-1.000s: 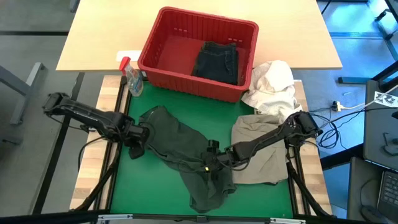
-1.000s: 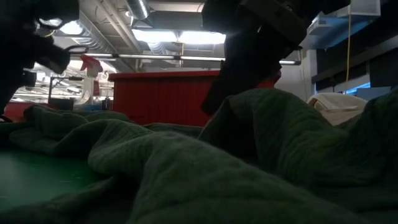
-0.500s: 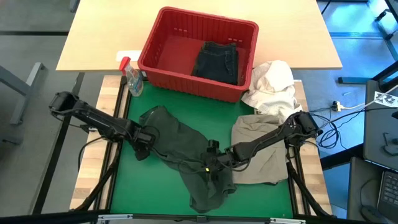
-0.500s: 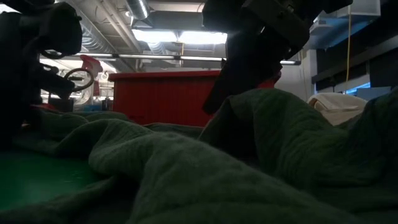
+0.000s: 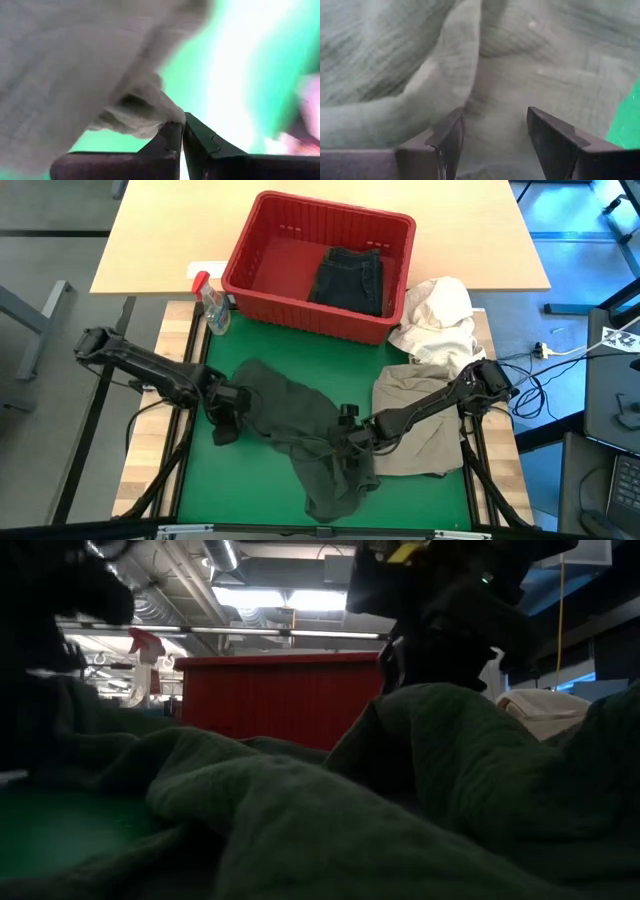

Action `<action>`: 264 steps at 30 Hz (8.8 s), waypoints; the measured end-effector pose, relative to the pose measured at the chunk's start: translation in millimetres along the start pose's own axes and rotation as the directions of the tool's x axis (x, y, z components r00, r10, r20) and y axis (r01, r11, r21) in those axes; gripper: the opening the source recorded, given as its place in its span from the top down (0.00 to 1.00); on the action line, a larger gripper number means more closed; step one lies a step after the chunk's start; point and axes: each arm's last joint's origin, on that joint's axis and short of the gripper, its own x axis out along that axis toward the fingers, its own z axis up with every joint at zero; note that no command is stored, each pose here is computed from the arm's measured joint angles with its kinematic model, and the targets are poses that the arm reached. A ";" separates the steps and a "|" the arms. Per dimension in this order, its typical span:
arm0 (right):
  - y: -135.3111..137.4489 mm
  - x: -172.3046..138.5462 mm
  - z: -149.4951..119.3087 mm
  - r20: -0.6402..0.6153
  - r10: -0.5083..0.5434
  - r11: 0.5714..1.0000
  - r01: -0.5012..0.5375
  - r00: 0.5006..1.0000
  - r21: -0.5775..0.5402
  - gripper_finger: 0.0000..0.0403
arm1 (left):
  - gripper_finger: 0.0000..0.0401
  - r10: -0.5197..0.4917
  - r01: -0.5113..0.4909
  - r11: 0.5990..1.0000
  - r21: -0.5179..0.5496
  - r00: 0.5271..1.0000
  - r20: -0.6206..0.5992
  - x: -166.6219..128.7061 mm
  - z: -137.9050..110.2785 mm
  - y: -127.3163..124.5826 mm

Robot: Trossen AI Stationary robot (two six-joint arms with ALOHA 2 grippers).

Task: Fold Laundry from Bin
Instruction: Fold the green polo shirt

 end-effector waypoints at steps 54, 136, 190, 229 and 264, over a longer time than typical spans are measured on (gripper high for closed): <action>3.8 -1.1 14.9 0.149 0.035 0.997 -0.045 0.988 0.059 0.46 | 0.59 0.112 -0.131 0.964 0.232 0.989 0.096 24.4 -77.7 -47.7; 4.5 -1.6 19.2 0.195 0.039 0.995 -0.056 0.980 0.084 0.46 | 0.53 0.539 -0.571 0.820 -0.035 0.751 0.381 79.5 -85.7 0.2; -55.7 54.7 1.4 -0.036 -0.120 0.940 0.125 0.992 0.318 0.46 | 1.00 -0.236 0.181 0.930 0.321 0.962 0.141 -46.9 -89.3 -68.1; -51.5 56.8 10.6 0.064 -0.026 0.964 0.008 0.998 0.267 0.46 | 0.61 -0.077 0.023 0.913 0.408 0.990 0.117 75.9 -84.0 -116.6; -11.8 92.5 69.7 0.519 0.020 0.946 -0.184 0.854 0.266 0.46 | 0.61 0.412 -0.612 0.768 0.188 0.697 0.586 43.6 -20.2 -46.9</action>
